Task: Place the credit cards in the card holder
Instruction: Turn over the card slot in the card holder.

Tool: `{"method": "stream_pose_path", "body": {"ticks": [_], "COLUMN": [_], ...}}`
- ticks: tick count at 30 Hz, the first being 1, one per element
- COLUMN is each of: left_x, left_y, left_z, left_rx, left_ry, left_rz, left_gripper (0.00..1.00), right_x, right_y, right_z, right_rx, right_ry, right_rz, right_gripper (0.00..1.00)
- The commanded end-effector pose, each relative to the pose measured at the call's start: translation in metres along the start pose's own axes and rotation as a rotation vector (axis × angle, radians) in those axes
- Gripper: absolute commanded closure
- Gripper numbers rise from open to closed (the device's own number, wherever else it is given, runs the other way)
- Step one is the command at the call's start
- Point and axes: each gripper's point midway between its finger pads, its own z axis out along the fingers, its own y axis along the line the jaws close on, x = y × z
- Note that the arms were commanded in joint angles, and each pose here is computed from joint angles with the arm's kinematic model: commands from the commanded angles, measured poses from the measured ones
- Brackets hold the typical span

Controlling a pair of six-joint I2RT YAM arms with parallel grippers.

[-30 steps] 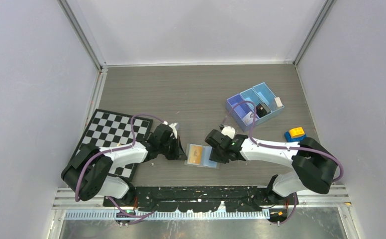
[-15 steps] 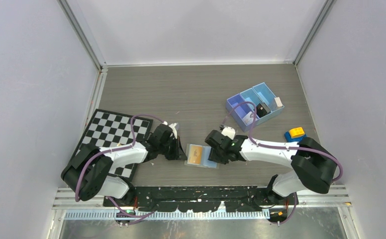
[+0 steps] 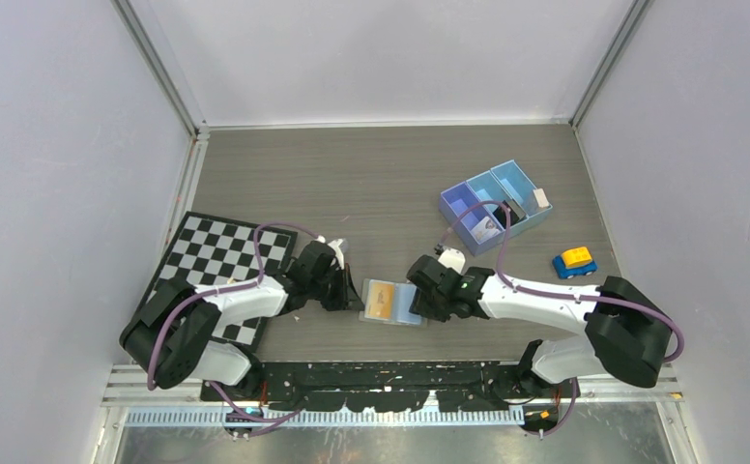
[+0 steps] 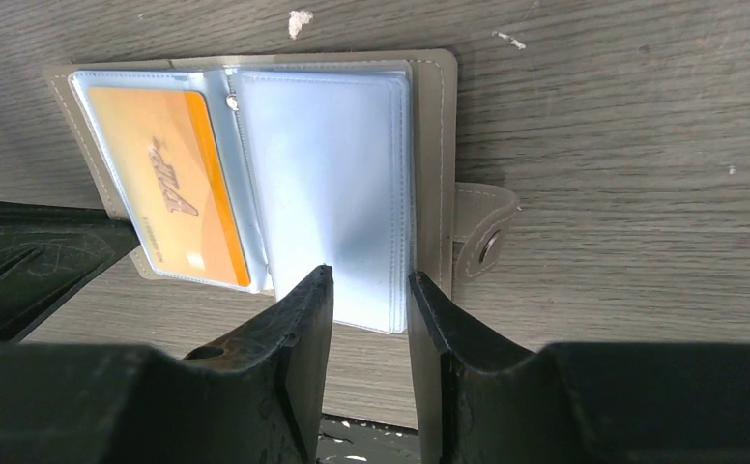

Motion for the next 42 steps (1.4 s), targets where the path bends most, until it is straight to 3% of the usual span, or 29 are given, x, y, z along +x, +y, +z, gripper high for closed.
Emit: {"method": "stream_pose_path", "body": {"ticks": [1,18,35,42], "left_x": [0.000,0.001,-0.004,-0.008], "left_y": [-0.002,-0.002,-0.005,-0.004], "left_z": [0.004,0.003,0.004,0.004], "left_rx": [0.021,0.026,0.030,0.024], "left_ry": [-0.002,-0.003,-0.011,-0.042], "left_rz": [0.005,0.005,0.008,0.012], "left_gripper": [1.00,1.00,1.00,1.00], "right_x": [-0.004,-0.005,-0.027,-0.037], "right_y": [0.010,0.011,0.095,0.128], "right_z": [0.000,0.007,-0.012,-0.020], "right_rx": [-0.045,-0.042,-0.293,-0.375], "right_ry": [-0.023,-0.023,-0.042,-0.053], "right_rz": [0.038,0.033,-0.088,-0.147], "right_gripper": [0.62,0.67,0.63,0.58]}}
